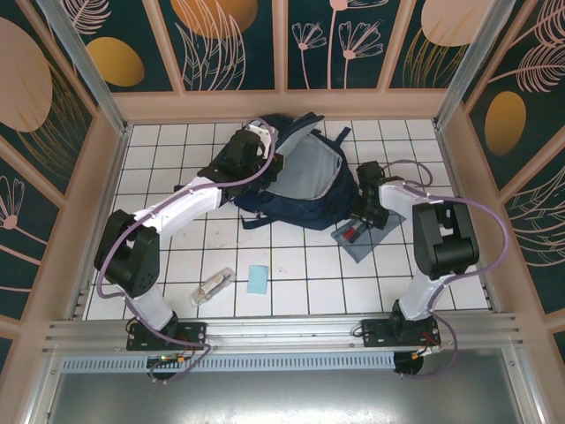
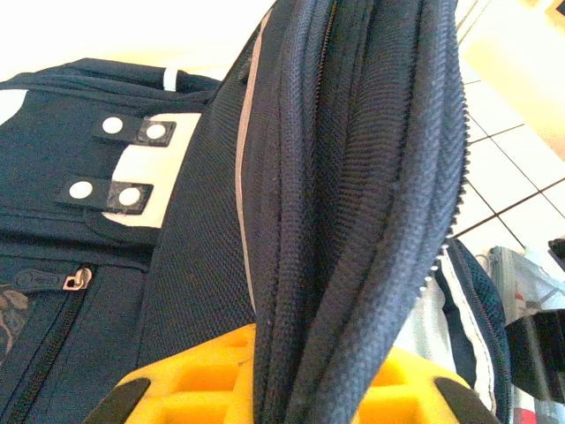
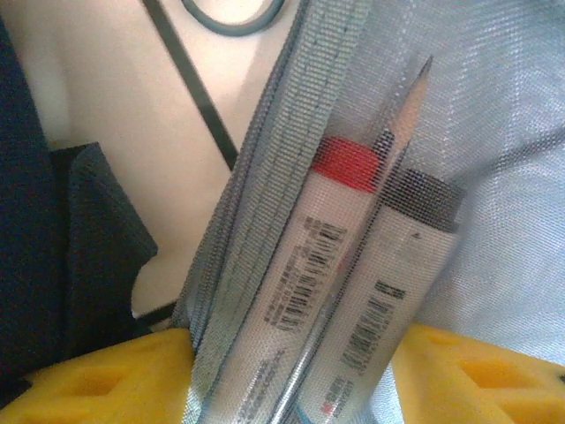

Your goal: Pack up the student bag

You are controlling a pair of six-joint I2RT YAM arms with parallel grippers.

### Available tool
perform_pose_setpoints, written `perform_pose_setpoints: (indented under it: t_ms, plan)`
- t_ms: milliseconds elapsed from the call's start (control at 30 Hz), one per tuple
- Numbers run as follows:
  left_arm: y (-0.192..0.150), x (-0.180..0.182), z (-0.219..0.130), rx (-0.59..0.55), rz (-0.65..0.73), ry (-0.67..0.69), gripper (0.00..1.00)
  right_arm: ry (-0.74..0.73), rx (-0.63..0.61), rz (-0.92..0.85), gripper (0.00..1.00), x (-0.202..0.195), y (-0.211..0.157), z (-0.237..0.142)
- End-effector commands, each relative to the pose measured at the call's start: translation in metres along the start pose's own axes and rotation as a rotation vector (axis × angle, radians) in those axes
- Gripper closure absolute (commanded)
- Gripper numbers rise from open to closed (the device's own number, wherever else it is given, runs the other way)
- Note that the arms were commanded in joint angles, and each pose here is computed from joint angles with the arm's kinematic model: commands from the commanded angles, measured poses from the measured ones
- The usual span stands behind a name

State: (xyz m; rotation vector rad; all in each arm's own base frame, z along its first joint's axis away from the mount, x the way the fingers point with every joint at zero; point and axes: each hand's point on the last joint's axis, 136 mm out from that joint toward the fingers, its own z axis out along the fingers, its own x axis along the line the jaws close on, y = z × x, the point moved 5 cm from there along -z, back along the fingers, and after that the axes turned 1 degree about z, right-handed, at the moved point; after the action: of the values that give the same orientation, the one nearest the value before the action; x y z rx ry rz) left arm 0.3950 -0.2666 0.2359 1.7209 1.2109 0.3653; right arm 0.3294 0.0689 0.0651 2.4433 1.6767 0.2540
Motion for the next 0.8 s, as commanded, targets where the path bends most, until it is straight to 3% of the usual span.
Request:
perform_pose_setpoints:
  t_ms: [0,133,200,233,500,633,767]
  plan:
    - [0.037,-0.007,-0.028,-0.149,-0.027,-0.039,1.00,-0.113,0.083,-0.194,0.43,-0.003,-0.013,0.018]
    - [0.036,-0.003,-0.034,-0.147,-0.028,-0.023,1.00,-0.174,0.091,-0.418,0.54,0.011,-0.010,0.021]
    - [0.035,0.001,-0.037,-0.148,-0.029,-0.009,1.00,-0.181,0.076,-0.520,0.69,0.018,-0.007,0.020]
    - [0.035,0.001,-0.038,-0.148,-0.030,-0.005,1.00,-0.188,0.062,-0.560,0.71,0.020,-0.006,0.019]
    - [0.036,0.004,-0.044,-0.159,-0.030,0.007,1.00,-0.074,0.036,-0.416,0.52,0.033,0.011,-0.008]
    - [0.038,0.003,-0.045,-0.161,-0.027,0.001,1.00,0.027,0.078,-0.292,0.50,0.028,0.001,-0.001]
    - [0.038,0.005,-0.048,-0.169,-0.026,0.012,1.00,0.031,0.106,-0.228,0.51,0.017,-0.016,0.020]
